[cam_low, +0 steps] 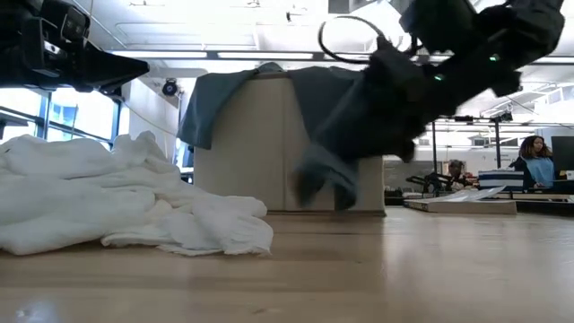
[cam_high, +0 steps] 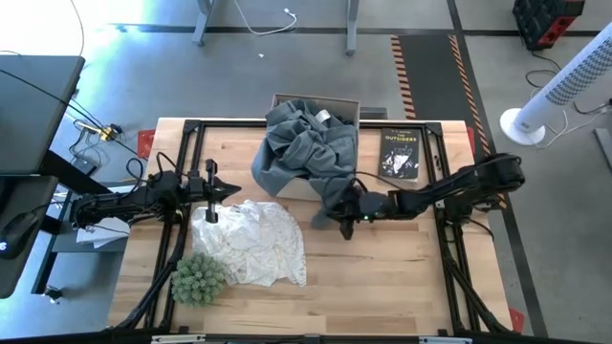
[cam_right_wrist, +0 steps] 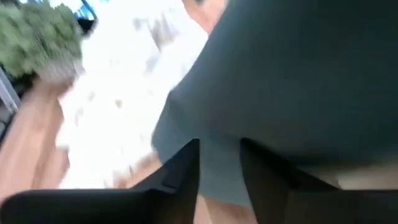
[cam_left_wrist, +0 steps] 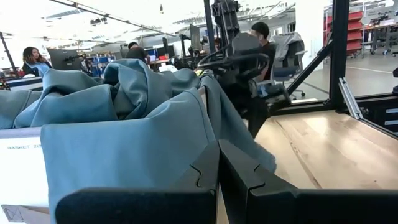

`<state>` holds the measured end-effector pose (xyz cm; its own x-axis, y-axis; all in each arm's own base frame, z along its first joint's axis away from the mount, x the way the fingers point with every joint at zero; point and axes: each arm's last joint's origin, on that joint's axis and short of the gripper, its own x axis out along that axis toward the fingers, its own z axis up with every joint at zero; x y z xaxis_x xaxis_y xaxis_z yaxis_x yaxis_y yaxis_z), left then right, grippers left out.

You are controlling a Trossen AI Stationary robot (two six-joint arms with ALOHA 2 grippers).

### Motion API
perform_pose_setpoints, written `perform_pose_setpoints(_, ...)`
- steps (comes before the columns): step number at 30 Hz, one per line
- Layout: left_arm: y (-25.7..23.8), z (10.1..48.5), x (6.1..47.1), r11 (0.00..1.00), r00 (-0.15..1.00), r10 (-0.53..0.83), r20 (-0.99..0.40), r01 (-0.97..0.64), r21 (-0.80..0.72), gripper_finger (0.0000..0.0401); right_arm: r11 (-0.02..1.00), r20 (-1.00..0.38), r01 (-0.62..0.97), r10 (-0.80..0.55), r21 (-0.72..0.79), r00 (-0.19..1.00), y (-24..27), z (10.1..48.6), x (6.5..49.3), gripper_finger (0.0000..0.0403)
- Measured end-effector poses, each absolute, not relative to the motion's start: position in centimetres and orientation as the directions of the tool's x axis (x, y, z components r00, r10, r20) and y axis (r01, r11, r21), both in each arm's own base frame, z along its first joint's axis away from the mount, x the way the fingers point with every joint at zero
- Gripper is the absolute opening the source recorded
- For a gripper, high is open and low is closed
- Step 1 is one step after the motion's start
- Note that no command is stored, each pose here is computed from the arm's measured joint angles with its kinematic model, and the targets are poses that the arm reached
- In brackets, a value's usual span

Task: Sort clothes
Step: Put the gray pants into the white bin

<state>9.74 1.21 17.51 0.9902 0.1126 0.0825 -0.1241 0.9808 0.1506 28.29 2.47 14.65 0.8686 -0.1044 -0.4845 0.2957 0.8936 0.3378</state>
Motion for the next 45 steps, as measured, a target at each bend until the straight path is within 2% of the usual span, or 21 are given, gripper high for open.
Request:
perform_pose_setpoints(6,1.2,17.5,9.7,0.981,0.99,0.113,0.082,-0.124,0.15,0.0001,0.912,-0.299,0.284,-0.194,0.296,0.934,3.1,18.0,31.4,0.001)
perform_pose_setpoints(12,1.2,17.5,9.7,0.981,0.99,0.113,0.082,-0.124,0.15,0.0001,0.924,-0.223,0.347,-0.309,0.158,0.925,3.9,22.6,33.8,0.0005)
perform_pose_setpoints(15,1.2,17.5,9.7,0.981,0.99,0.112,0.082,-0.124,0.15,0.0001,0.943,-0.335,0.332,-0.311,0.005,0.889,4.2,24.0,34.6,0.0003)
perform_pose_setpoints(19,1.2,17.5,9.7,0.981,0.99,0.112,0.083,-0.124,0.15,0.0001,0.956,-0.487,0.236,-0.292,-0.174,0.823,5.4,26.7,34.9,0.0007)
perform_pose_setpoints(24,1.2,17.5,9.7,0.981,0.99,0.113,0.082,-0.124,0.15,0.0001,0.938,-0.652,-0.079,-0.171,-0.336,0.739,7.3,28.6,33.9,0.0026)
perform_pose_setpoints(28,1.2,17.5,9.7,0.981,0.99,0.112,0.083,-0.124,0.15,0.0001,0.865,-0.705,-0.249,-0.156,-0.436,0.692,8.2,28.7,33.5,0.0082)
perform_pose_setpoints(31,1.2,17.5,9.7,0.981,0.99,0.113,0.082,-0.124,0.15,0.0001,0.792,-0.766,-0.394,-0.138,-0.467,0.628,8.5,27.1,34.0,0.0136)
perform_pose_setpoints(36,1.2,17.5,9.7,0.981,0.99,0.113,0.083,-0.124,0.15,0.0001,0.57,-0.829,-0.627,-0.197,-0.532,0.524,9.9,23.0,35.1,0.0202)
perform_pose_setpoints(41,1.2,17.5,9.7,0.981,0.99,0.112,0.083,-0.124,0.15,0.0001,0.307,-0.769,-0.73,-0.452,-0.61,0.452,10.3,19.4,35.9,0.0217)
perform_pose_setpoints(45,1.2,17.5,9.7,0.981,0.99,0.113,0.082,-0.124,0.15,0.0001,0.241,-0.758,-0.801,-0.547,-0.548,0.355,9.6,16.7,36.1,0.0213)
